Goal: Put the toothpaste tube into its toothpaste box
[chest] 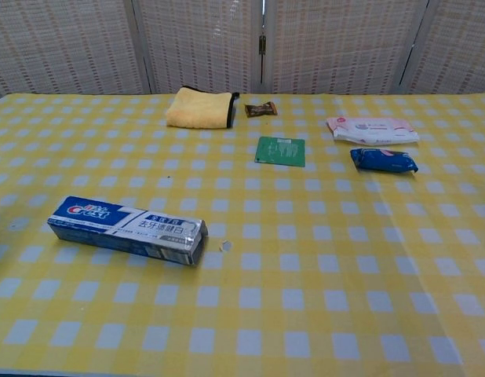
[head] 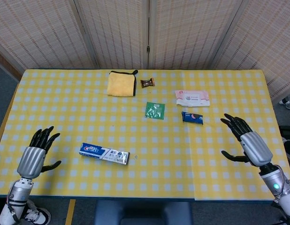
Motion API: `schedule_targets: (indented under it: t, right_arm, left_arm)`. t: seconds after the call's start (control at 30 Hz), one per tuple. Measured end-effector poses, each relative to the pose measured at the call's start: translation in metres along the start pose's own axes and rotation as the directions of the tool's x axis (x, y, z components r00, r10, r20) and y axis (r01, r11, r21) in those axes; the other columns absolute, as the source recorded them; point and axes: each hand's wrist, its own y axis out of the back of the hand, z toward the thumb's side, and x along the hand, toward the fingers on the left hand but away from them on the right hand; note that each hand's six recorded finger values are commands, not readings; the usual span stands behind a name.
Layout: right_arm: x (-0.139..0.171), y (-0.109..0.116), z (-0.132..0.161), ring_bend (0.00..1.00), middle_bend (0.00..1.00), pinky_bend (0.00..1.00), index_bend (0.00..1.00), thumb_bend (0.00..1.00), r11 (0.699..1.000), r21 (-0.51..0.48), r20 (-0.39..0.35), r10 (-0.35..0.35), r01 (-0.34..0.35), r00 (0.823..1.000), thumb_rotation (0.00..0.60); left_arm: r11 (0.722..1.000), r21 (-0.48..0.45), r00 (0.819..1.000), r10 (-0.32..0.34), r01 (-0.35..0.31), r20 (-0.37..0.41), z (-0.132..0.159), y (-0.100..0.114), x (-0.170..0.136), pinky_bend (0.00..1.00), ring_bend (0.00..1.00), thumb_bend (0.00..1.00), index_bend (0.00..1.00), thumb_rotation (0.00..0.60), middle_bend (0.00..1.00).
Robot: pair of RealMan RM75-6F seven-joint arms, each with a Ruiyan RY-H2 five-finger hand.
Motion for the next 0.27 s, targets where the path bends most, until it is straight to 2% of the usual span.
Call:
schedule_targets:
  t: [0.07, 0.13, 0.17, 0.27]
  right_arm:
    - [0.008, -0.001, -0.011, 0.0, 0.0, 0.0, 0.0, 0.29, 0.99, 0.14, 0.075, -0.022, 0.012, 0.997, 0.6]
    - [0.019, -0.002, -0.026, 0.0, 0.0, 0.0, 0.0, 0.29, 0.959, 0.282, 0.177, -0.054, 0.002, 0.983, 0.6]
    - [0.025, -0.003, -0.033, 0.0, 0.0, 0.0, 0.0, 0.29, 0.945, 0.328, 0.226, -0.067, -0.012, 0.972, 0.6]
    - [0.047, -0.007, -0.058, 0.0, 0.0, 0.0, 0.0, 0.29, 0.908, 0.41, 0.398, -0.09, -0.089, 0.913, 0.6]
  left_arm:
    - [0.996, 0.091, 0.998, 0.029, -0.025, -0.052, -0.01, 0.007, -0.018, 0.0, 0.0, 0.11, 0.17, 0.6, 0.04]
    - [0.989, 0.143, 0.994, 0.051, -0.036, -0.101, -0.018, 0.011, -0.036, 0.0, 0.0, 0.11, 0.16, 0.6, 0.04]
    - [0.987, 0.155, 0.989, 0.058, -0.037, -0.133, -0.022, 0.013, -0.045, 0.0, 0.0, 0.11, 0.15, 0.6, 0.04]
    - [0.991, 0.132, 0.984, 0.048, -0.026, -0.169, -0.026, 0.014, -0.052, 0.0, 0.0, 0.11, 0.15, 0.6, 0.04]
